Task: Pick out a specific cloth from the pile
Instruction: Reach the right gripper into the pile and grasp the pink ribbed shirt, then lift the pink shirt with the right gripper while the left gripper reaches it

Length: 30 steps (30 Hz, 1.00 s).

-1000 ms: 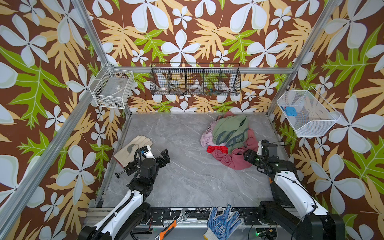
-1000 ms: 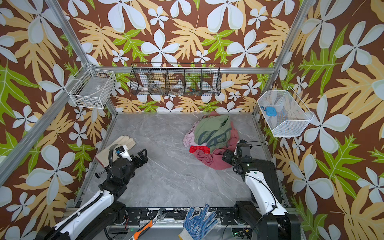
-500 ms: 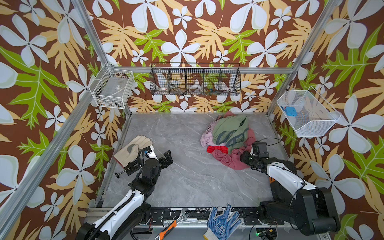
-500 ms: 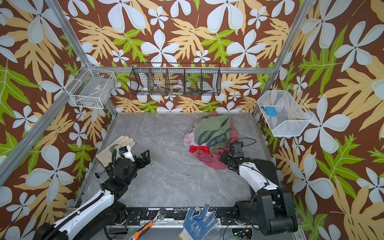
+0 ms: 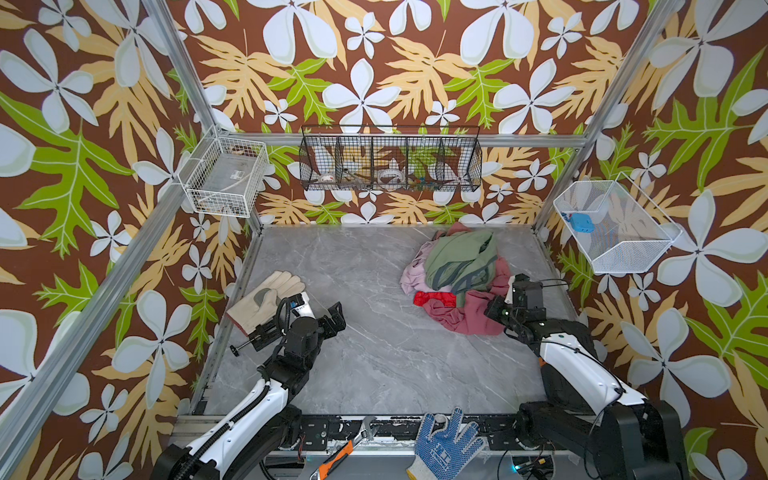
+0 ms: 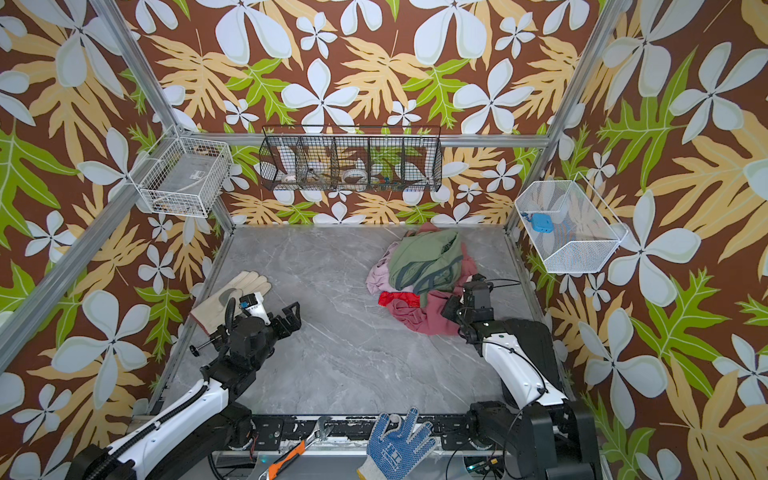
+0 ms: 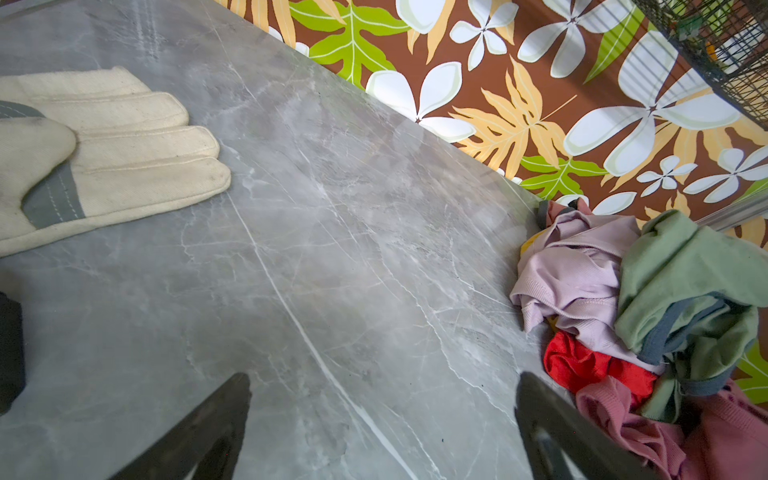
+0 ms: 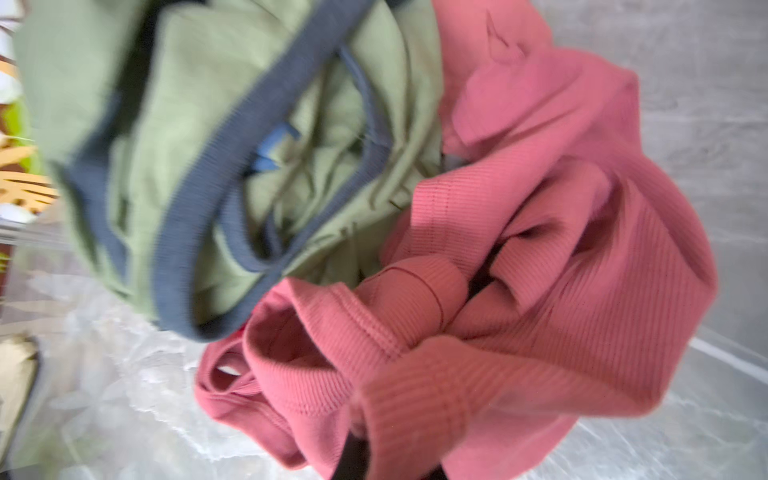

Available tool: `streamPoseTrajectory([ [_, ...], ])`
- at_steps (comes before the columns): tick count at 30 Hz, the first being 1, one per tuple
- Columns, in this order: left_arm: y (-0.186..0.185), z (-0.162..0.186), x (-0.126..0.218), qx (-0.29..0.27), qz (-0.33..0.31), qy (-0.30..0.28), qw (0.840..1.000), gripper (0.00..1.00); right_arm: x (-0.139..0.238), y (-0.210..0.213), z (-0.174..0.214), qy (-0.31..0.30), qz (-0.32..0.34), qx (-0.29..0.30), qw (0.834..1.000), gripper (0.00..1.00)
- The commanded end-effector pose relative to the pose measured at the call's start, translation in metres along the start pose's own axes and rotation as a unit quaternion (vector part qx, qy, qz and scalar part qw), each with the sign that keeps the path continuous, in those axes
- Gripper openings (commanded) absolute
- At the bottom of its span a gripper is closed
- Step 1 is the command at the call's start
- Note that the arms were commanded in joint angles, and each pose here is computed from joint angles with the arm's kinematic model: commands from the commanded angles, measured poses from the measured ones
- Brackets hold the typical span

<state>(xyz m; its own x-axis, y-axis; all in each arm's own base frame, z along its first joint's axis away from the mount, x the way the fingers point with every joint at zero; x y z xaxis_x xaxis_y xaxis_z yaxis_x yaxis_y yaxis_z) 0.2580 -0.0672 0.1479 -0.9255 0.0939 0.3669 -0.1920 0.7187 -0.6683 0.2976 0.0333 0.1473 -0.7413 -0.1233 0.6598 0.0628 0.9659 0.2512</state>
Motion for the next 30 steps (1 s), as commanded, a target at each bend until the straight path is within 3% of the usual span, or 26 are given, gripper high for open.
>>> streamPoseTrajectory([
  [1,-0.005,-0.004,-0.001,0.000,0.003,-0.007,1.000,1.00,0.007,0.006,-0.010,-0.028,-0.018,0.013,0.999,0.00],
  [11,-0.010,-0.002,-0.003,-0.004,0.007,-0.001,1.000,1.00,0.035,0.025,-0.049,-0.083,-0.052,0.030,0.995,0.00],
  [21,-0.027,0.006,-0.005,-0.021,0.029,0.020,0.999,1.00,0.085,0.065,-0.108,-0.177,-0.113,0.058,0.976,0.00],
  [26,-0.053,0.015,-0.007,-0.041,0.085,0.057,0.994,1.00,0.106,0.086,-0.126,-0.211,-0.147,0.070,0.964,0.00],
  [30,-0.091,0.027,-0.003,-0.062,0.178,0.102,0.977,1.00,0.114,0.102,-0.131,-0.225,-0.183,0.074,0.954,0.00],
])
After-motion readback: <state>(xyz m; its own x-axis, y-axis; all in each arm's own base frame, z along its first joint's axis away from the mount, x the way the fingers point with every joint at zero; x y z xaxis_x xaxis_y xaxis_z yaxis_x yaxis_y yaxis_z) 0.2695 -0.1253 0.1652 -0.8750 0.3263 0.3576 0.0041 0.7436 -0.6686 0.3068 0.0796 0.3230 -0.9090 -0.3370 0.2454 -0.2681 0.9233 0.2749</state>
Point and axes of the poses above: each gripper's point midway between its finger pads, its own x axis back along the fingers, its own y axis along the line the jaws close on, z = x × y, the point moved 4 cm from there along x, back along the fingers, and after that the axes turned 15 degrees about x, right-handed, at the moved point
